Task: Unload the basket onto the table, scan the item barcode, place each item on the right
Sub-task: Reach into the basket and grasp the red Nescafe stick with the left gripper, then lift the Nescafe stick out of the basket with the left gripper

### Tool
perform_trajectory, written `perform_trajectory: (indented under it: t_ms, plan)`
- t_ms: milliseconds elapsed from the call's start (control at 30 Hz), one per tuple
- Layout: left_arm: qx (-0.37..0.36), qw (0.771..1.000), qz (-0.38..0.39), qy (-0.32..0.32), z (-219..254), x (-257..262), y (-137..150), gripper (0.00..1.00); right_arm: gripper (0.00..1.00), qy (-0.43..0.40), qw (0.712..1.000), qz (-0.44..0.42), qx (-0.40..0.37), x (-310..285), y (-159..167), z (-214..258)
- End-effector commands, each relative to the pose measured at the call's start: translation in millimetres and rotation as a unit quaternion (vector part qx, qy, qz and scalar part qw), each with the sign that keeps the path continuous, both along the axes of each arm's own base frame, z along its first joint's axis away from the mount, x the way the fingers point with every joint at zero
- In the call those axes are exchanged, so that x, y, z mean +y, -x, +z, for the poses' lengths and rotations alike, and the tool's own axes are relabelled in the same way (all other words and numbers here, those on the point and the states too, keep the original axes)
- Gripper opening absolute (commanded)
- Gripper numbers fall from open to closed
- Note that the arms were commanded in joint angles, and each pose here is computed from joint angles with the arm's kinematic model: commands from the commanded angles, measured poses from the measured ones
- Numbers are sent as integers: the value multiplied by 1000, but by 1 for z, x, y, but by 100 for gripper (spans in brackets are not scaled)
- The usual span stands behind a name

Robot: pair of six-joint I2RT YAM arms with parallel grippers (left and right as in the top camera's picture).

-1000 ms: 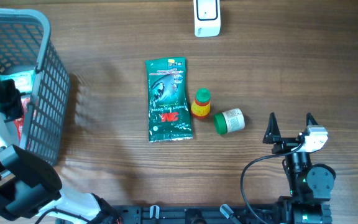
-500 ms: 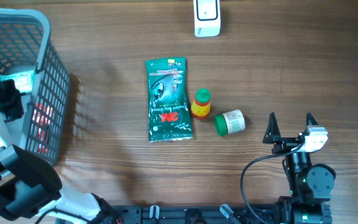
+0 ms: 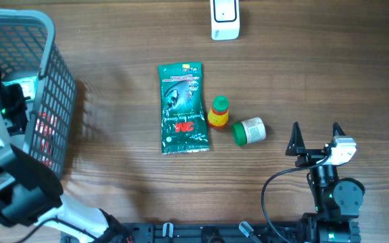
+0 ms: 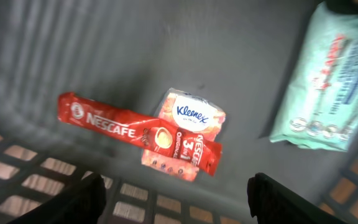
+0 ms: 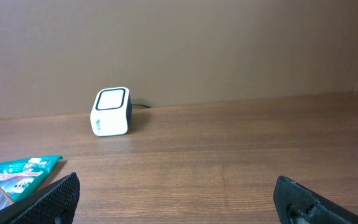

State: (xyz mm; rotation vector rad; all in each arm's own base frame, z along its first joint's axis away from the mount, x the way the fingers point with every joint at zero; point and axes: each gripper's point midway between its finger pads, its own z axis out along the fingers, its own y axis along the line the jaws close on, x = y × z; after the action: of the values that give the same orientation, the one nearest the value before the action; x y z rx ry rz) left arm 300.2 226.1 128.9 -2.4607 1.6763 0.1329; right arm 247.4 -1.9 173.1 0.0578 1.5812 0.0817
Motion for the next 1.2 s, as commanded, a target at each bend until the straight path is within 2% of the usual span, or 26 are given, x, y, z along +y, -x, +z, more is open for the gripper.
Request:
perform_trajectory:
  t_ms: [0,133,300,1167]
  plan:
    - [14,1000,9,23,-22,-3,-8,78,100,4,1000,-8,-2,-3,0,0]
    - [31,999,9,36,-38,-3,-8,88,100,4,1000,-8,-2,-3,0,0]
    - [36,999,9,39,-47,-2,-11,93,100,4,1000,-8,-2,-3,0,0]
    - [16,999,8,31,-48,3,-21,93,100,4,1000,-8,-2,-3,0,0]
